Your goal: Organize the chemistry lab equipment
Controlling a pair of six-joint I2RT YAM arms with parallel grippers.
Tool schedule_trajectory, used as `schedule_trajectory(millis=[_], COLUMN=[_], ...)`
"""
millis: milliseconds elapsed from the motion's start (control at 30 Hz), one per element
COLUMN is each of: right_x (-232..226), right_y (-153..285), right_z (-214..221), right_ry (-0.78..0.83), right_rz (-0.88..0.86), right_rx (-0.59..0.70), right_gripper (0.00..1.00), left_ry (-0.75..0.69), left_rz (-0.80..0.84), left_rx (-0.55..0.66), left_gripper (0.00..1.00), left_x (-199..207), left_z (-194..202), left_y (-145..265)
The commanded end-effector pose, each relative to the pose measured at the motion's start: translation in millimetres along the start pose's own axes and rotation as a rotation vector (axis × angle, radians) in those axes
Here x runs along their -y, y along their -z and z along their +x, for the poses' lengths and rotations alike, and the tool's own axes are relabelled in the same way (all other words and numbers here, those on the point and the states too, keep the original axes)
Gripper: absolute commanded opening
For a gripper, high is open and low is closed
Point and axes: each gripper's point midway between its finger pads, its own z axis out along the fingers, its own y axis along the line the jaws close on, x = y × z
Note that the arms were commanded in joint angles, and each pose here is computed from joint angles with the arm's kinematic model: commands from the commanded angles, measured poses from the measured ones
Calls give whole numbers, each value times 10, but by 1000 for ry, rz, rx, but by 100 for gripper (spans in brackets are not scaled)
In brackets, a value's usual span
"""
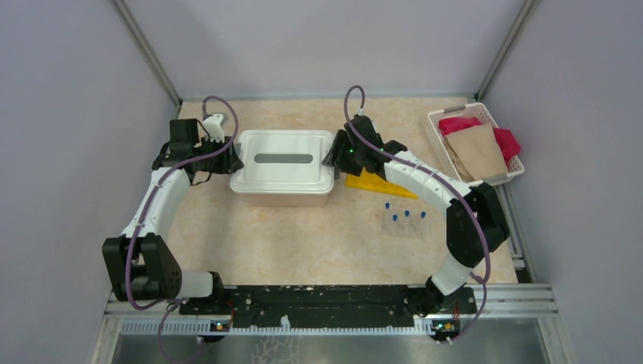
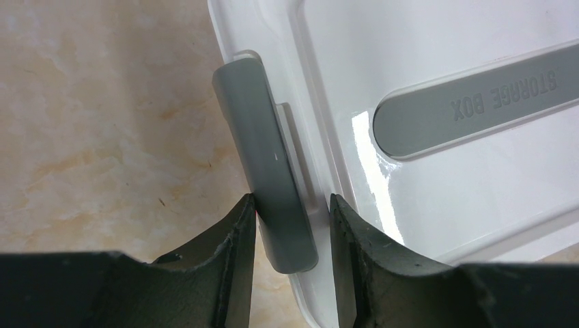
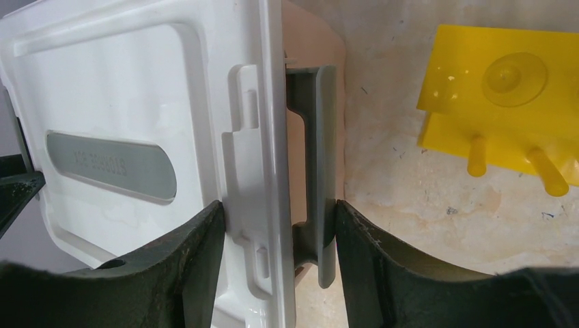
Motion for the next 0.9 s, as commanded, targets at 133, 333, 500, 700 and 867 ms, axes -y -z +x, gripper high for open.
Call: schedule_trajectory(millis=[133, 333, 500, 700, 867], right_x=[-333, -329, -375, -438, -358], right_y=[82, 125, 163, 206, 222], right_z=[-131, -175, -202, -239, -275], right_ry=[107, 149, 221, 249, 155], right_rz=[-19, 37, 87, 94, 34], right_rx=[78, 117, 152, 141, 116], right_gripper=[35, 26, 26, 51, 56], left_ry=[-87, -91, -97, -93, -96], left_rz=[134, 145, 138, 77, 50], left_rx=[90, 83, 81, 77, 75], left_gripper=[39, 39, 38, 37, 36], left_x=[269, 271, 257, 160, 95], left_z=[-304, -293, -283, -283, -262], left_y=[76, 53, 52, 66, 69])
